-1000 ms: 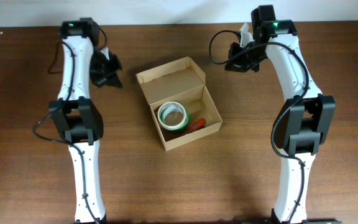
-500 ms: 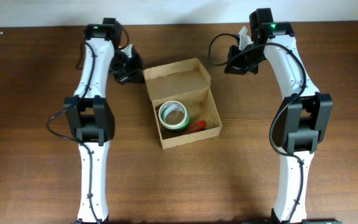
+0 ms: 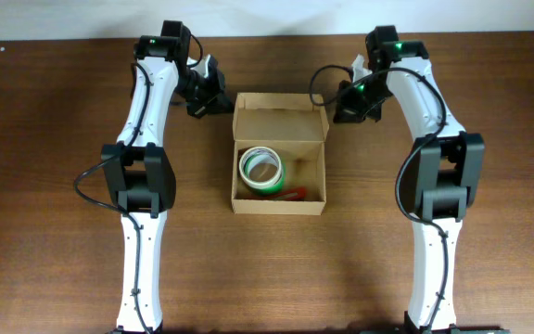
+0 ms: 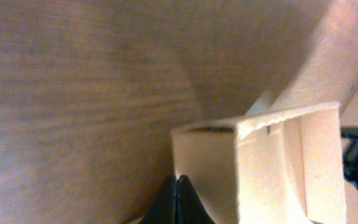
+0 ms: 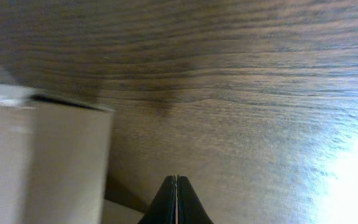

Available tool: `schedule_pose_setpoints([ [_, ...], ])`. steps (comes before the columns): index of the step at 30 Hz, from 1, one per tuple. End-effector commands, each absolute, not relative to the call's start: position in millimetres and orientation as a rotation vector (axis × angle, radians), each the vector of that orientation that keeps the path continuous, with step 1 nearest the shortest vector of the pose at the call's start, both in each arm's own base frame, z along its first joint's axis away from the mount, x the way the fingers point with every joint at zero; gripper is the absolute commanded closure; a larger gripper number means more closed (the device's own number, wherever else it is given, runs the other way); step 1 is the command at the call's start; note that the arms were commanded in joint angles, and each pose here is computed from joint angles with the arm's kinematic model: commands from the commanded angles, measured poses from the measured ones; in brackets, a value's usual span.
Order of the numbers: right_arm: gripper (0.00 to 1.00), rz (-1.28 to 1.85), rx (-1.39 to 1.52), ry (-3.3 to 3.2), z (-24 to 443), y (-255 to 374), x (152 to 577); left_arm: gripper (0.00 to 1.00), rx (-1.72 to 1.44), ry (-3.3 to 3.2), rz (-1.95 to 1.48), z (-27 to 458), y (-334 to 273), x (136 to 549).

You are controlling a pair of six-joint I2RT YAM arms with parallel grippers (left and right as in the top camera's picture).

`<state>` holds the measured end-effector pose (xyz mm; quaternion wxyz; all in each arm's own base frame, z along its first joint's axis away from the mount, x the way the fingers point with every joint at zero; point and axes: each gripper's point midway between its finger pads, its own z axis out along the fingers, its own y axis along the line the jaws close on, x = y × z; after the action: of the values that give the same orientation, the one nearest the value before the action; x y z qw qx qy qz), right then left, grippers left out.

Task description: Pack container

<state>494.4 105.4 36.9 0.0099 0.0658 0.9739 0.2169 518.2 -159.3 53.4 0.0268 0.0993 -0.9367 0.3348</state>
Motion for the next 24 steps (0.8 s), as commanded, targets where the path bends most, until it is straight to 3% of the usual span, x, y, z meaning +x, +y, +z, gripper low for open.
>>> schedule_pose_setpoints([
  [1, 0.96, 0.672, 0.163, 3.035, 36, 104, 497, 0.99, 0.341, -2.864, 0.977, 36, -154, 512],
  [9, 0.96, 0.774, 0.097, 3.012, 41, 115, 496, 0.99, 0.339, -2.746, 1.111, 17, -171, 508],
  [24, 0.96, 1.117, -0.113, 2.886, 49, 165, 496, 0.98, 0.275, -2.659, 1.372, 33, -200, 520],
])
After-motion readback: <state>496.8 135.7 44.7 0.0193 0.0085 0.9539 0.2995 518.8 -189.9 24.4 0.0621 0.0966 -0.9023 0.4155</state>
